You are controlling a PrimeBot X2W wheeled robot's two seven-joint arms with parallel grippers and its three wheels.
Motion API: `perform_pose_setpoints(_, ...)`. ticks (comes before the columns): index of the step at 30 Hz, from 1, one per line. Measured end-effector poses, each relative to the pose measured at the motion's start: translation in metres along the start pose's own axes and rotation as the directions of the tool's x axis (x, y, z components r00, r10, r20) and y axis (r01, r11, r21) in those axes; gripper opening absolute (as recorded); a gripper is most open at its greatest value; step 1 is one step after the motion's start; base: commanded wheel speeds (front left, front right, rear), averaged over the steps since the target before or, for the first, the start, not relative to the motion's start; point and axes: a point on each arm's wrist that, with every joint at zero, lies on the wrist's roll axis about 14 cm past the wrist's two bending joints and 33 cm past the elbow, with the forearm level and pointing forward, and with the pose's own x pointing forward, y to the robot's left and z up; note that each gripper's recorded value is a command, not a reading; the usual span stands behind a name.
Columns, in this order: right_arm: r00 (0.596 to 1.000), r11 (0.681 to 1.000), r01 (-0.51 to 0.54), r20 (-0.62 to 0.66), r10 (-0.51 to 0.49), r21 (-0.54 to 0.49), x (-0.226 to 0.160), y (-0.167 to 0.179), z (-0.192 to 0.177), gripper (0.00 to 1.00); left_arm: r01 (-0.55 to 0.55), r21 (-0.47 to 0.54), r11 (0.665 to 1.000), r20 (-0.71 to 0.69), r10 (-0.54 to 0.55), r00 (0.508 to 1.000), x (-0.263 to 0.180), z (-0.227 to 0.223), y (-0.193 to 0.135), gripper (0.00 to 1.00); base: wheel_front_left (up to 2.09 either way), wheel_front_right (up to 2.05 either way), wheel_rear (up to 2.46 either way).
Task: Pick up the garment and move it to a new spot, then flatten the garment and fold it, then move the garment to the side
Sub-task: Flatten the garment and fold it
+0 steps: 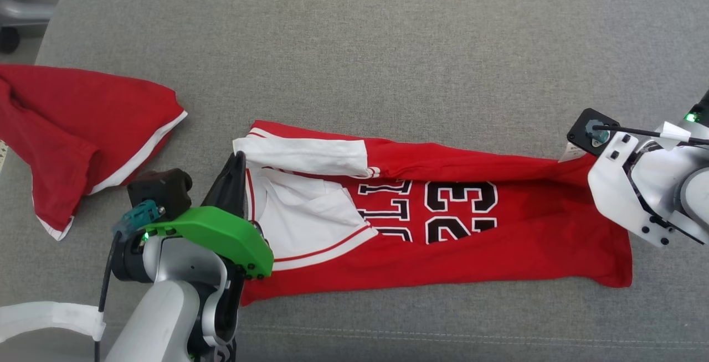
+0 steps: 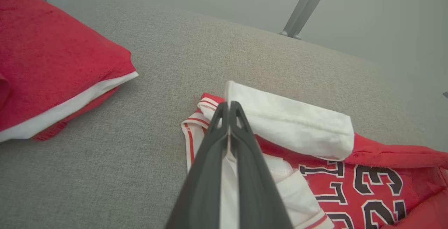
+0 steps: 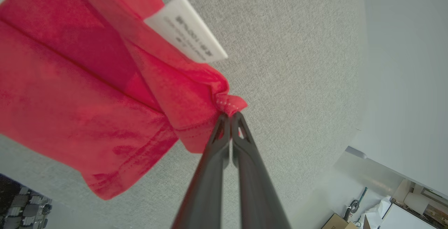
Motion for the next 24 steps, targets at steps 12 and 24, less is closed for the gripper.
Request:
perform_pose_setpoints(12, 0.998, 0.98, 0.013, -0.061, -0.025, -0.201, 0.009, -0.001, -0.008, 0.0, -0.038, -0.042, 0.998, -0.083, 0.035, 0.996, -0.022, -0.033, 0.007, 0.0, 0.0, 0.0, 0.0)
perform_pose_setpoints(24, 0.997, 0.963, -0.002, -0.075, -0.019, -0.269, 0.006, 0.013, -0.008, 0.0, -0.053, -0.056, 0.997, -0.156, 0.044, 0.987, -0.047, -0.06, 0.007, 0.0, 0.0, 0.0, 0.0)
